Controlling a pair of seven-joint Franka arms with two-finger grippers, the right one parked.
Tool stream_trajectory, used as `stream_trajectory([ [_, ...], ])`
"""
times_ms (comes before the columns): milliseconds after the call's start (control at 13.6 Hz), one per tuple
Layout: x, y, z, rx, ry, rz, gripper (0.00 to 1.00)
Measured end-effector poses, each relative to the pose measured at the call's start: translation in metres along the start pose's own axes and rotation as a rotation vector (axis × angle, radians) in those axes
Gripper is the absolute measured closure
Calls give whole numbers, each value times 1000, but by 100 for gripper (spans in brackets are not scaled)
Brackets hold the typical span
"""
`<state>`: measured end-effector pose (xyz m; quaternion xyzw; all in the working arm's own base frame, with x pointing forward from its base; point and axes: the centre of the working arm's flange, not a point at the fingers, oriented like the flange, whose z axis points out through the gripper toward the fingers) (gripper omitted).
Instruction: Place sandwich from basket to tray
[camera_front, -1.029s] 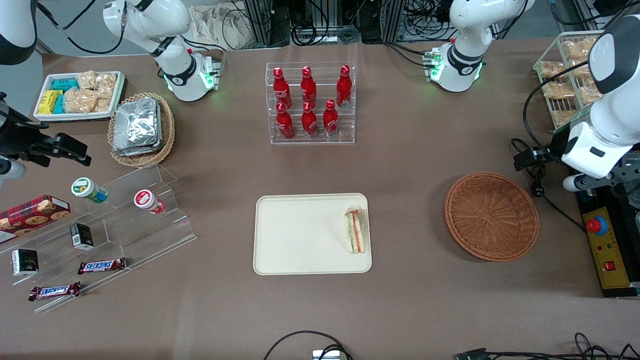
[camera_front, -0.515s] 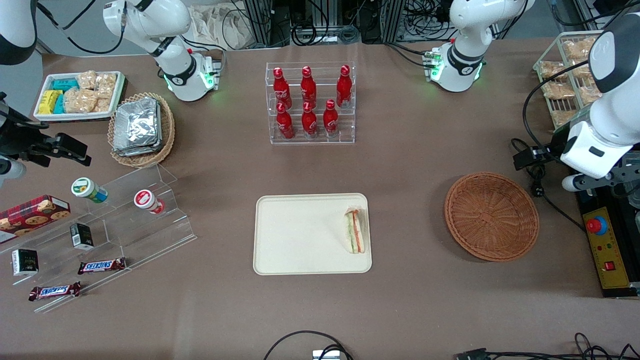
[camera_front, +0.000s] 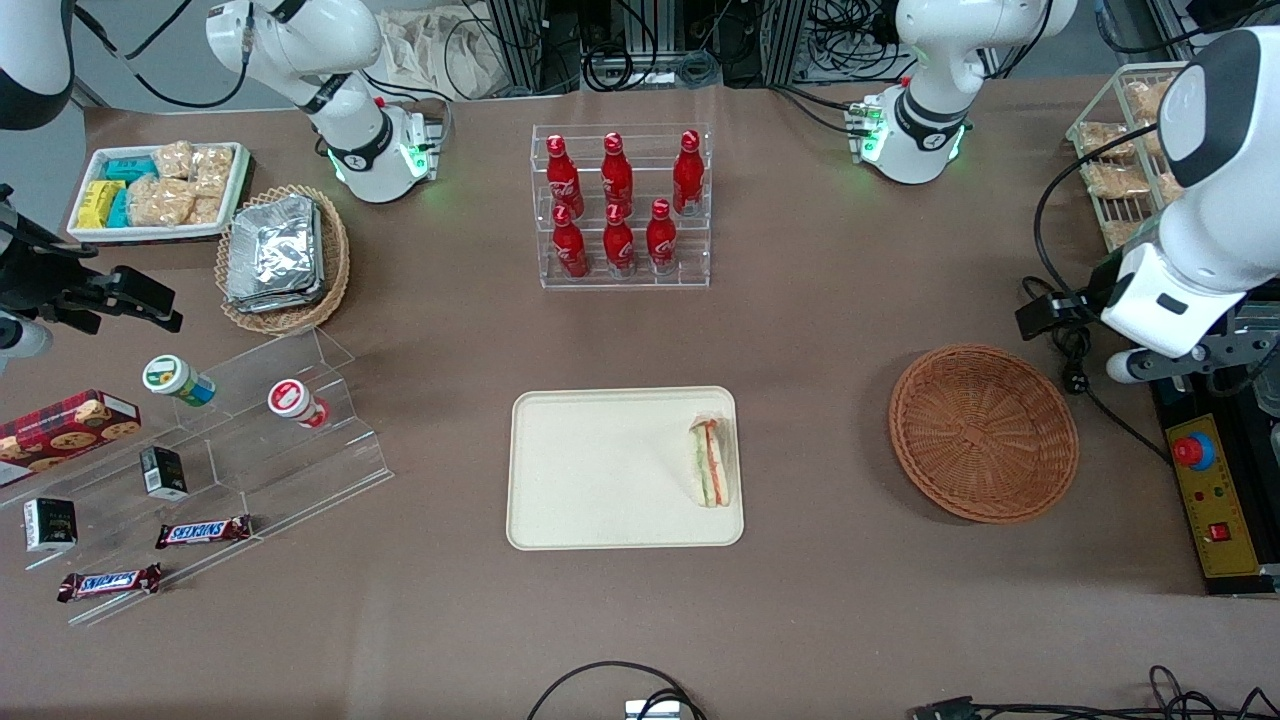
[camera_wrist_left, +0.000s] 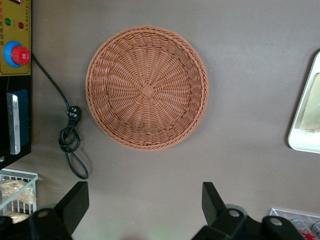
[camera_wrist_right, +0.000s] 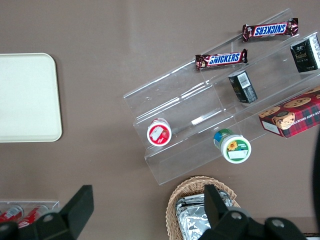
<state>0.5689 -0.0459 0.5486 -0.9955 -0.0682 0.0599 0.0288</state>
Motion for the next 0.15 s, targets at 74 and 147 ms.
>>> stream_trajectory([
  [74, 3, -3, 0, -1, 0, 7, 0],
  [147, 5, -3, 0, -2, 1, 10, 0],
])
